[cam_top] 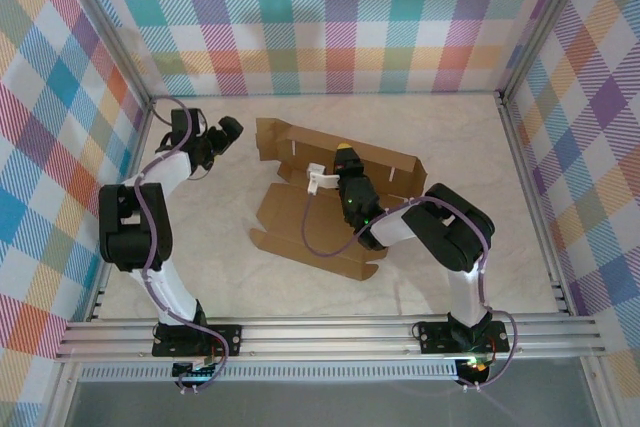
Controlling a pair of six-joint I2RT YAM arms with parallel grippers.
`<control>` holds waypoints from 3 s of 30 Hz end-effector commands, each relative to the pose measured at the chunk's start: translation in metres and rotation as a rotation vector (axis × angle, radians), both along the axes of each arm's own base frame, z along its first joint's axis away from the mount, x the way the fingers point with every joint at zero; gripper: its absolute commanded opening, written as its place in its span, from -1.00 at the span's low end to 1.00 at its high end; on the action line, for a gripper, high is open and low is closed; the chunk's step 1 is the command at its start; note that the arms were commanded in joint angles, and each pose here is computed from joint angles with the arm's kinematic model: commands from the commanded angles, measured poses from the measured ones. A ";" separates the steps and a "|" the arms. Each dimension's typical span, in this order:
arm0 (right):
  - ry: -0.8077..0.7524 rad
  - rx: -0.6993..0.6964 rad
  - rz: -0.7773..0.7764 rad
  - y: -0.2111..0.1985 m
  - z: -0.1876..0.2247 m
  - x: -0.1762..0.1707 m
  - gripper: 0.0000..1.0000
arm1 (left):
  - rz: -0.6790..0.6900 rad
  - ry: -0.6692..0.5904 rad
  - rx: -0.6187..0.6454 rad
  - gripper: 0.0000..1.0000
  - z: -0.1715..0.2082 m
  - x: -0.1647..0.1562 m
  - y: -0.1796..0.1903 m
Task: Fold the paper box
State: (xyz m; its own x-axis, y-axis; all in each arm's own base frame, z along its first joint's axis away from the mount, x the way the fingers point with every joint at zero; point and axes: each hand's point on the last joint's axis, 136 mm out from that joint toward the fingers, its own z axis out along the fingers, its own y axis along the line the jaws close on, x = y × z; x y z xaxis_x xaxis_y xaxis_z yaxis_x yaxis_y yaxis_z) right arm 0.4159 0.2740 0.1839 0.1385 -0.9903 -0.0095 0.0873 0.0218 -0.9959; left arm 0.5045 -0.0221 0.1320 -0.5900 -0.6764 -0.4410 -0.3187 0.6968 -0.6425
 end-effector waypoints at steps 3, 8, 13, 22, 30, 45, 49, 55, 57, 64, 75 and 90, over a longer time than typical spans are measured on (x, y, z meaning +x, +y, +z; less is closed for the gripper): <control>-0.038 0.033 -0.011 -0.001 0.009 -0.006 -1.00 | -0.106 -0.110 0.023 1.00 0.052 0.030 -0.008; -0.026 0.031 -0.004 0.002 0.005 -0.008 -1.00 | -0.301 -0.064 0.155 0.99 0.065 0.043 -0.032; -0.021 0.038 0.001 0.004 0.006 -0.009 -1.00 | -0.508 0.038 0.193 0.87 0.054 0.049 -0.071; -0.009 0.042 0.000 0.007 0.005 -0.007 -1.00 | -0.686 0.089 0.023 0.64 0.035 0.045 -0.131; 0.026 0.050 -0.009 0.005 -0.006 -0.006 -1.00 | -0.740 0.109 -0.122 0.62 0.040 0.015 -0.145; 0.029 0.041 -0.006 0.012 -0.012 0.000 -1.00 | -0.664 0.085 -0.295 0.64 0.051 -0.028 -0.153; 0.031 0.042 -0.003 0.014 -0.012 0.001 -1.00 | -0.684 0.086 -0.309 0.65 0.049 -0.042 -0.157; 0.031 0.036 -0.004 0.014 -0.013 0.002 -1.00 | -0.761 0.060 -0.289 0.67 0.045 -0.067 -0.166; 0.034 0.033 -0.006 0.014 -0.015 0.002 -1.00 | -0.774 0.050 -0.285 0.67 0.048 -0.075 -0.166; 0.026 0.038 -0.005 0.017 -0.014 0.004 -1.00 | -0.805 0.020 -0.269 0.74 0.050 -0.090 -0.170; 0.049 0.059 -0.002 0.012 -0.013 0.000 -1.00 | -0.894 -0.289 0.024 0.72 0.031 -0.077 -0.166; 0.002 0.010 0.006 0.011 -0.018 -0.004 -1.00 | -0.894 -0.520 0.129 0.96 0.046 -0.080 -0.158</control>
State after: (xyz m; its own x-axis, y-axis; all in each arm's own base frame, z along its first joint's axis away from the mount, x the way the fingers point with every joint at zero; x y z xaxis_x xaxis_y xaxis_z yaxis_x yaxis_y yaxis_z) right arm 0.4156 0.2865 0.1682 0.1408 -0.9896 -0.0309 0.0791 0.0423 -0.9960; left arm 0.4199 -0.1794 0.1491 -0.6837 -0.0149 -0.7296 0.5545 0.6393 -0.5327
